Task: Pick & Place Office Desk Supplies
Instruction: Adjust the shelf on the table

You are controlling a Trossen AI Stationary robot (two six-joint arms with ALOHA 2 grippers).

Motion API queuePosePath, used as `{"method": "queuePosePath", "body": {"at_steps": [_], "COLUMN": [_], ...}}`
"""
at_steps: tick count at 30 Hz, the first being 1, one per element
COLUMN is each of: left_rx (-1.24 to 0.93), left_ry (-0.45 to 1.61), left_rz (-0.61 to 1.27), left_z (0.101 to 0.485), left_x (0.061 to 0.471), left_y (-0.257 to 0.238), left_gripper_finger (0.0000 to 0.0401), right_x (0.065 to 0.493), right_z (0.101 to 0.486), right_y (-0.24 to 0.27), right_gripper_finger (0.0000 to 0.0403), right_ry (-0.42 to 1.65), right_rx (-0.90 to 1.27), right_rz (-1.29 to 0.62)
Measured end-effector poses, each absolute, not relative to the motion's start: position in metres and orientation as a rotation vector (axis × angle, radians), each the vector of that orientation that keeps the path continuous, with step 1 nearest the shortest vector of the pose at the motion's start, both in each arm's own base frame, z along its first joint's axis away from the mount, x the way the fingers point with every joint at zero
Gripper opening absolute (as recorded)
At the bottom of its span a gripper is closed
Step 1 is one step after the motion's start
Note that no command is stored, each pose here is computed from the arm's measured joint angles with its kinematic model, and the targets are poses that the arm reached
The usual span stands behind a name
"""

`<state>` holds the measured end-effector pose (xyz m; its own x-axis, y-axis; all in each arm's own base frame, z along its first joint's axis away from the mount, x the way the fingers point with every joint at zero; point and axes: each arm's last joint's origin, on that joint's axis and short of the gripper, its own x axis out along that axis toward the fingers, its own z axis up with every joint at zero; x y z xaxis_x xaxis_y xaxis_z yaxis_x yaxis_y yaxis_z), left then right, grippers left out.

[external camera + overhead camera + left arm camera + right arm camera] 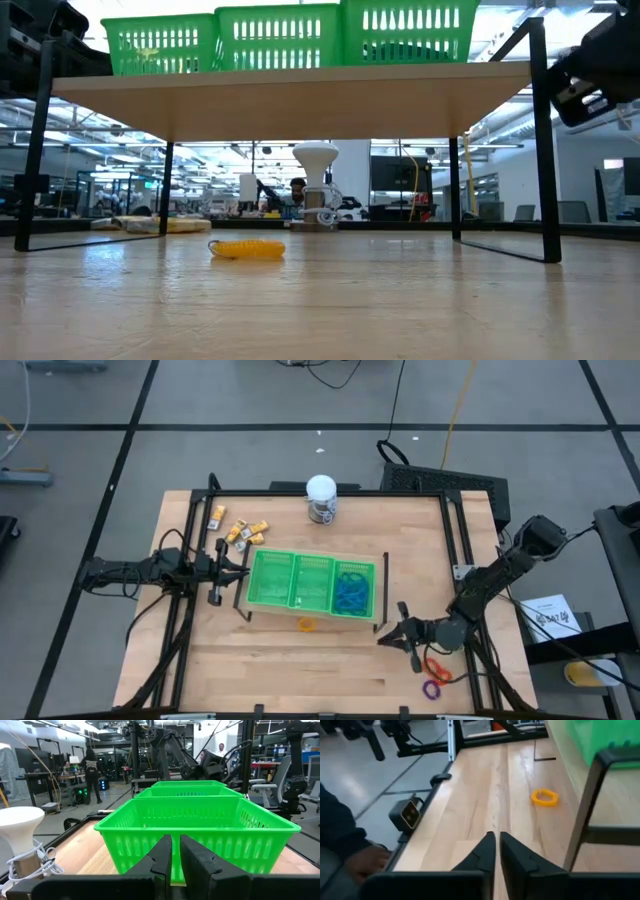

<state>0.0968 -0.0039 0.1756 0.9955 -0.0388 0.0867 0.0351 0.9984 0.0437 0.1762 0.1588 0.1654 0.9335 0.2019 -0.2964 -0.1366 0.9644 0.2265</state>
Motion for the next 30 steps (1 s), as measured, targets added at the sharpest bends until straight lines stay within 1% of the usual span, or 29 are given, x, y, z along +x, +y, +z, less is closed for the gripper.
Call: {"method": "queuePosePath", "body": {"at_steps": [3,8,15,20,25,30], "left_rx": [0.042,0.042,0.042,0.042,0.042,0.042], "left_ry": [-0.088,-0.088,-0.089,-0.090,-0.090,-0.089], "left_rz": [-0.037,-0.037,-0.037,-0.037,-0.037,-0.037], "left_z": [0.176,0.176,0.176,0.176,0.176,0.176], "left_x": [0.097,0.097,0.097,0.097,0.097,0.097], "left_y": [-0.004,-0.004,-0.004,-0.004,-0.004,-0.004], "left_gripper_finger": [0.0045,0.0045,0.0045,0.0045,0.0045,0.0045], "right_x": [0.179,0.182,0.185,0.185,0.186,0.190], "right_z": [0.162,0.161,0.161,0.160,0.160,0.160], "right_y": [0.156,0.151,0.146,0.142,0.142,0.146], "right_gripper_finger": [0.0002,0.0006,0.0001,0.0001,0.0001,0.0001], "right_ry": [0.321,0.302,0.288,0.270,0.273,0.281], "right_rx": [0.190,0.154,0.087,0.046,0.054,0.126], "right_rz": [0.121,0.028,-0.023,-0.116,-0.108,0.007]}}
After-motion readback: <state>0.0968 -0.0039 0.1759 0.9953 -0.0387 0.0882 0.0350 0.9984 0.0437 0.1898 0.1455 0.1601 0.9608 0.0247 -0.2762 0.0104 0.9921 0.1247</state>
